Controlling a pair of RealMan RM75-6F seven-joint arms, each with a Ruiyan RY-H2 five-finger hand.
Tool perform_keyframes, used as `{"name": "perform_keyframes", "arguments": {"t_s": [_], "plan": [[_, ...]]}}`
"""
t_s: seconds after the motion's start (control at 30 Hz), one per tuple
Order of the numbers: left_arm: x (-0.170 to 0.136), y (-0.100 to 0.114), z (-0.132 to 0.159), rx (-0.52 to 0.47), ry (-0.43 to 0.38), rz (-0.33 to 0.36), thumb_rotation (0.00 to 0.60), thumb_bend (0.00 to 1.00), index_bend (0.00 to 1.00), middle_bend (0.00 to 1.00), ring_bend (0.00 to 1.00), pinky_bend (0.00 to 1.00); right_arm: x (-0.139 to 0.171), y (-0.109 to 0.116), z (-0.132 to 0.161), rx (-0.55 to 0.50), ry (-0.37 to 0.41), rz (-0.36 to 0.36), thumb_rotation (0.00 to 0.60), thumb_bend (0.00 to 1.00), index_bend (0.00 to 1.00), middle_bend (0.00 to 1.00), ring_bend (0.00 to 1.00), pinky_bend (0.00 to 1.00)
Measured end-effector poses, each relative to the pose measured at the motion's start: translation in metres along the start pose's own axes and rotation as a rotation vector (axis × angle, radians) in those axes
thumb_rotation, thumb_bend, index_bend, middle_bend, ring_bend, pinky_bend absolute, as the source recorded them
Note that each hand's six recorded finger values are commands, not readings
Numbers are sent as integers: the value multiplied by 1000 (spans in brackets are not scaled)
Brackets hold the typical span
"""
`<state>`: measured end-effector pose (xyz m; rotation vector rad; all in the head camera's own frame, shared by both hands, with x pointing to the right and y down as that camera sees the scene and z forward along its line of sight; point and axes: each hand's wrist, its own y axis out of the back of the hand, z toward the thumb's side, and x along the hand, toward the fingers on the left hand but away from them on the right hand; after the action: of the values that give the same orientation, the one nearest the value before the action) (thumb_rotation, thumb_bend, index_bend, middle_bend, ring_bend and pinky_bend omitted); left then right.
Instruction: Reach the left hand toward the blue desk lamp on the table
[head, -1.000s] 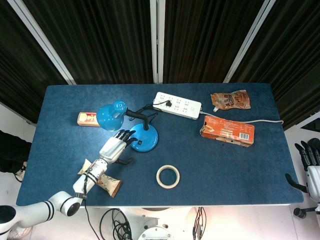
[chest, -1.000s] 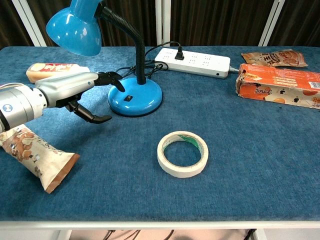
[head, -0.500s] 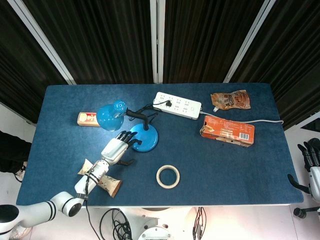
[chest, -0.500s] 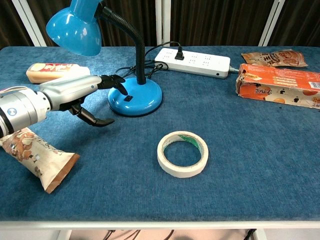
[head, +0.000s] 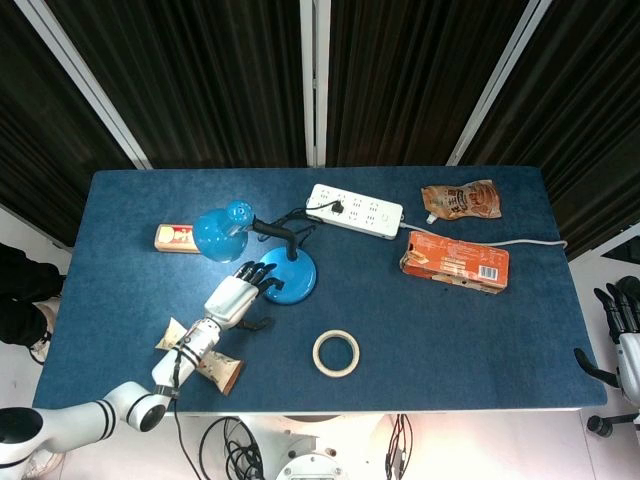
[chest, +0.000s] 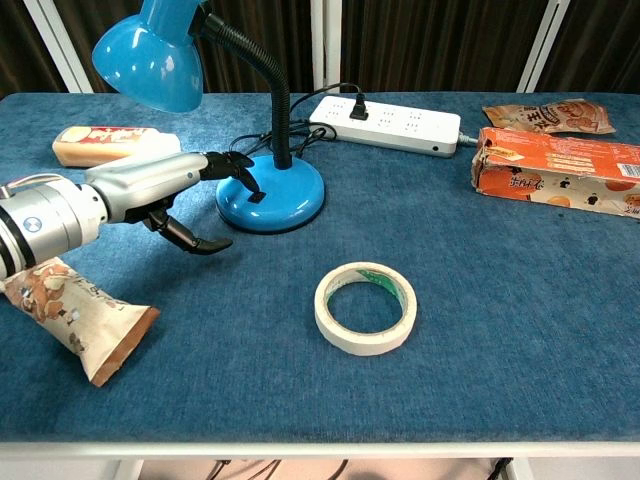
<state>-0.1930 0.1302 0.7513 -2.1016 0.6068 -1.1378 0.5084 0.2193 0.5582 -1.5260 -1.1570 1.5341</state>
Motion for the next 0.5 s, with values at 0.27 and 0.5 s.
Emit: {"name": "perform_keyframes", "arguments": {"t_s": [0.27,0.5], "plan": [[2,-3,-3,3,9,-9,468,299,187,0,0,0,-1,-1,-1,0,-2,3,600,211,0,0,0,0],[2,-1,-3,1,10,1,468,299,181,0,0,0,-2,-2,-1,-1,-2,5,600,211,0,0,0,0]]}}
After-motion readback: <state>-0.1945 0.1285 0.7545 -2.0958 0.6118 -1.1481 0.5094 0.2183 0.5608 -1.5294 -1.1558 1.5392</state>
